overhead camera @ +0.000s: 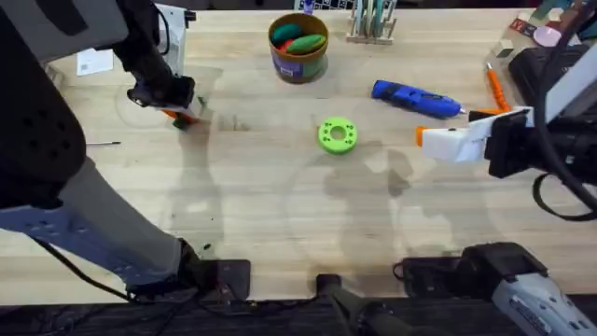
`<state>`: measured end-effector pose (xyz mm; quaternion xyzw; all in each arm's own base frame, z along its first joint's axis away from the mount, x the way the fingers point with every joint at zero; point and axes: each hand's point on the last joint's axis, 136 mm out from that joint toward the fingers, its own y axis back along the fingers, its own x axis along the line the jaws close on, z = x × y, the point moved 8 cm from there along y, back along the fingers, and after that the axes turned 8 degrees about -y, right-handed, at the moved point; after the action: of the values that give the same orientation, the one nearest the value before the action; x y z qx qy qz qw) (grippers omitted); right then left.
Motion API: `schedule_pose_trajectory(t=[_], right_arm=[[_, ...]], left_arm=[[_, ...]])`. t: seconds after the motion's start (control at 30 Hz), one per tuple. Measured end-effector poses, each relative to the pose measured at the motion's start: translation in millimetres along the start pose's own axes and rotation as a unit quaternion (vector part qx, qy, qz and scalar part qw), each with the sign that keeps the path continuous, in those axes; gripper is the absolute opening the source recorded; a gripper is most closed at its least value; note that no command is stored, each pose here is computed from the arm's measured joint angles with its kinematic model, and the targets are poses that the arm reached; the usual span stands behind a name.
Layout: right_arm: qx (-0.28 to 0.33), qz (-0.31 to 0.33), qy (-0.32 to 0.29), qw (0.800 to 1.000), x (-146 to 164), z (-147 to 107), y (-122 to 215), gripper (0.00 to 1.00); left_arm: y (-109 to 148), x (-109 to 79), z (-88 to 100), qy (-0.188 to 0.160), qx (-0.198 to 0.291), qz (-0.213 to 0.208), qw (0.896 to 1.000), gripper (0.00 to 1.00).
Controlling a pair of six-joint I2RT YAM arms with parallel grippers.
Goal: Pick up the gripper from the table and insert it into the empty holder that is missing its gripper. Then pick up a screw, insert it into the mounting hole, and use the screwdriver to tighten it. Finally, clean up the table by picking up the vegetable and placing it into the bucket.
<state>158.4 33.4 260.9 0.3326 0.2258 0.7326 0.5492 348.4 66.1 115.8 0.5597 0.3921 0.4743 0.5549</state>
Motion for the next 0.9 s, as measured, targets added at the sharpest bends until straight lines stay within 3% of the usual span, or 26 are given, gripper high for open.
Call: schedule_pose_trajectory(t=[0.03,0.07,0.37,0.5,0.73,0.9], right_arm=[[0.000,0.000,0.000,1.000,0.0,0.0,0.0,0.985],[0.001,0.000,0.000,1.000,-0.1,-0.3,-0.2,0.985],[0.001,0.000,0.000,1.000,-0.3,-0.8,-0.8,0.984],[0.002,0.000,0.000,1.000,-0.3,-0.9,-0.8,0.984],[0.002,0.000,0.000,1.000,-0.3,-0.8,-0.8,0.985],[0.002,0.000,0.000,1.000,-0.3,-0.9,-0.8,0.985]], left_arm=[[0.0,0.3,-0.3,-0.002,0.002,0.002,1.000,0.037],[0.0,0.3,-0.7,-0.002,0.003,0.003,1.000,0.019],[4.6,-1.4,-5.8,0.015,0.024,-0.004,1.000,0.018],[25.8,3.5,9.1,0.029,-0.003,-0.011,1.000,0.018],[113.7,5.4,52.1,0.029,-0.138,0.000,0.990,0.017],[183.0,-32.2,78.1,-0.019,-0.233,0.009,0.972,0.017]])
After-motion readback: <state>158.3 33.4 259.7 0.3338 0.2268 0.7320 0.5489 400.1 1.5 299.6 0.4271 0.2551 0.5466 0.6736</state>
